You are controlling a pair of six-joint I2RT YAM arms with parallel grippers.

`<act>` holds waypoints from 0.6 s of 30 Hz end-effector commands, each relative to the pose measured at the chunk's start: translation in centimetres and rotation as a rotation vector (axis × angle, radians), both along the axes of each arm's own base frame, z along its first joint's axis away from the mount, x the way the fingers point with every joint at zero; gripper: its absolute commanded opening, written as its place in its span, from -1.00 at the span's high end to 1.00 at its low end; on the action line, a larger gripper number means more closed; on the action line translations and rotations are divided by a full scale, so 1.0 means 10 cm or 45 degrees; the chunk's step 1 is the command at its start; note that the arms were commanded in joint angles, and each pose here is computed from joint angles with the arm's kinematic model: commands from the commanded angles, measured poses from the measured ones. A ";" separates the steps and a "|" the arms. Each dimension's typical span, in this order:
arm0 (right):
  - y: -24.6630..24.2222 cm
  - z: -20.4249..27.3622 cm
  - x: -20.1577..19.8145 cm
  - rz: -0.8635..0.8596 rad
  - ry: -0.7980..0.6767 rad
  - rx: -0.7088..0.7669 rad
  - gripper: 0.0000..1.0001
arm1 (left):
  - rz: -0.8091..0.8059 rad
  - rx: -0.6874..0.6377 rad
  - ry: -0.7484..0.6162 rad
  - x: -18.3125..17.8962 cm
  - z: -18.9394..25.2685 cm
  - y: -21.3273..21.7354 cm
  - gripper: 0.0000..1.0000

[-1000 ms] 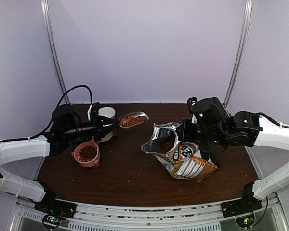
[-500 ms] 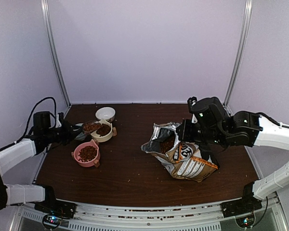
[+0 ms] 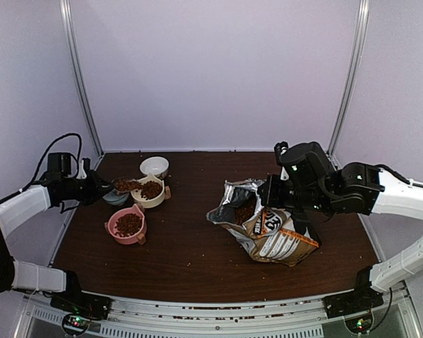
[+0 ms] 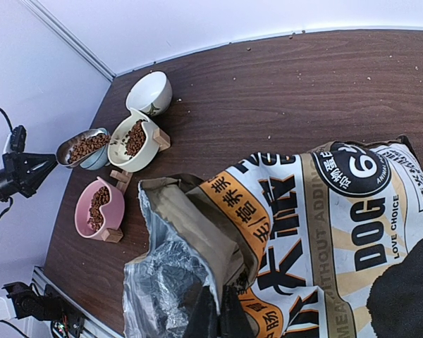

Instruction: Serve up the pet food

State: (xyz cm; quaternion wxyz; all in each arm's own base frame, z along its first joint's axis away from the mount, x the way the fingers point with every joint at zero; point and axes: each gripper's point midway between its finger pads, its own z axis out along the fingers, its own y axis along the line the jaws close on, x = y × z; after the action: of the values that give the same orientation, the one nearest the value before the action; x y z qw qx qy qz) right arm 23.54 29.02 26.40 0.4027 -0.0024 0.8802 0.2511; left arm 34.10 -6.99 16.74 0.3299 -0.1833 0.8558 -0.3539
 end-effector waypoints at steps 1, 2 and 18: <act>-0.11 0.11 0.10 -0.072 -0.050 -0.014 1.00 | -0.027 0.088 -0.090 0.18 0.21 0.07 1.00; -0.11 0.10 0.10 -0.072 -0.048 -0.015 1.00 | -0.036 0.099 -0.087 0.19 0.21 0.07 1.00; -0.12 0.07 0.10 -0.072 -0.040 -0.024 1.00 | -0.124 0.308 -0.062 0.37 0.30 0.17 1.00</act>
State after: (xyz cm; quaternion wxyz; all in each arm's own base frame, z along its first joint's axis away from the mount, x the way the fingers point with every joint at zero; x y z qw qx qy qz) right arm 23.53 29.01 26.38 0.4024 -0.0024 0.8804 0.2507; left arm 36.92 -6.06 18.11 0.3274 -0.1234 0.8888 -0.2960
